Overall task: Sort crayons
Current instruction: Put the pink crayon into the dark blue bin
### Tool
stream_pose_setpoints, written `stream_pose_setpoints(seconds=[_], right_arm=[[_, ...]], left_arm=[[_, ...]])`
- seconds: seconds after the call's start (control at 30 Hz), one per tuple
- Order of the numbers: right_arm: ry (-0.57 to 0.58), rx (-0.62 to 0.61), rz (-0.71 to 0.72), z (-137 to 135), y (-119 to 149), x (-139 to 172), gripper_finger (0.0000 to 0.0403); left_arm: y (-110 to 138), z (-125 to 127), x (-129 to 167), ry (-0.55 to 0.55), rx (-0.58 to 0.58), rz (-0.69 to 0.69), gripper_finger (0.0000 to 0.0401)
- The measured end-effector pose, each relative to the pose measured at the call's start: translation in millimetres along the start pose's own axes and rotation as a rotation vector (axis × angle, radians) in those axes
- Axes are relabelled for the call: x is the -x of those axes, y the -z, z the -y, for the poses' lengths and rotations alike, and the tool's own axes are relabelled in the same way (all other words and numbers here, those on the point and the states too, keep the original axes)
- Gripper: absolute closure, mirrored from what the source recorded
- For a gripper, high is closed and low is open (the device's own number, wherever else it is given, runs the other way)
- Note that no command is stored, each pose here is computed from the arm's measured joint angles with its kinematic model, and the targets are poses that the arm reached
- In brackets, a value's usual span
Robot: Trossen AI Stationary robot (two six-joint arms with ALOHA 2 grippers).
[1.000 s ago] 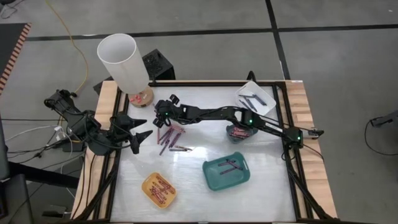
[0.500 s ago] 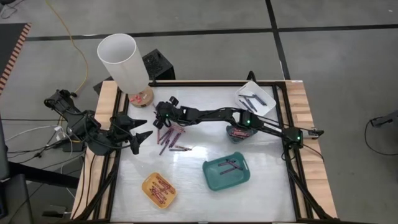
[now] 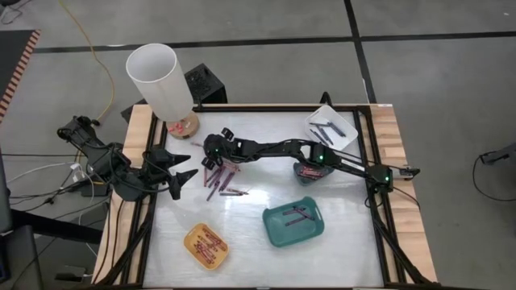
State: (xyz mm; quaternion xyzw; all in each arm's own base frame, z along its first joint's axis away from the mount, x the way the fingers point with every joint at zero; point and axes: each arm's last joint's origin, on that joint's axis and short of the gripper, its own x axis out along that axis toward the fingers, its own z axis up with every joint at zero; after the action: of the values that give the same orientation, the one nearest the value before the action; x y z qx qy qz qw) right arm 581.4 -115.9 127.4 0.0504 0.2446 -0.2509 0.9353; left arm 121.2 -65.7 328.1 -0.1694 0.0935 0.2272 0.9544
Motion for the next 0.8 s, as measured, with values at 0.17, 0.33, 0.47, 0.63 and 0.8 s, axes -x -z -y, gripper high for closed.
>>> stream_pose_setpoints(seconds=[0.17,0.33,0.47,0.63,0.8], right_arm=[[-0.012,0.018,-0.04,0,2,1,0.0313],[-0.03,0.026,-0.054,1,3,1,0.0393],[-0.029,0.028,-0.065,1,4,1,0.0395],[-0.032,0.031,-0.069,-1,2,4,0.0399],[-0.042,0.038,-0.09,-2,-4,11,0.04]], left_arm=[[0,0,0,-0.003,-0.001,0.002,0.0125],[0,0,0,-0.004,0.0,0.004,0.0125],[0,0,0,-0.005,-0.001,0.003,0.0125],[0,0,0,-0.006,-0.004,0.002,0.0125],[0,0,0,-0.006,-0.004,0.002,0.0125]])
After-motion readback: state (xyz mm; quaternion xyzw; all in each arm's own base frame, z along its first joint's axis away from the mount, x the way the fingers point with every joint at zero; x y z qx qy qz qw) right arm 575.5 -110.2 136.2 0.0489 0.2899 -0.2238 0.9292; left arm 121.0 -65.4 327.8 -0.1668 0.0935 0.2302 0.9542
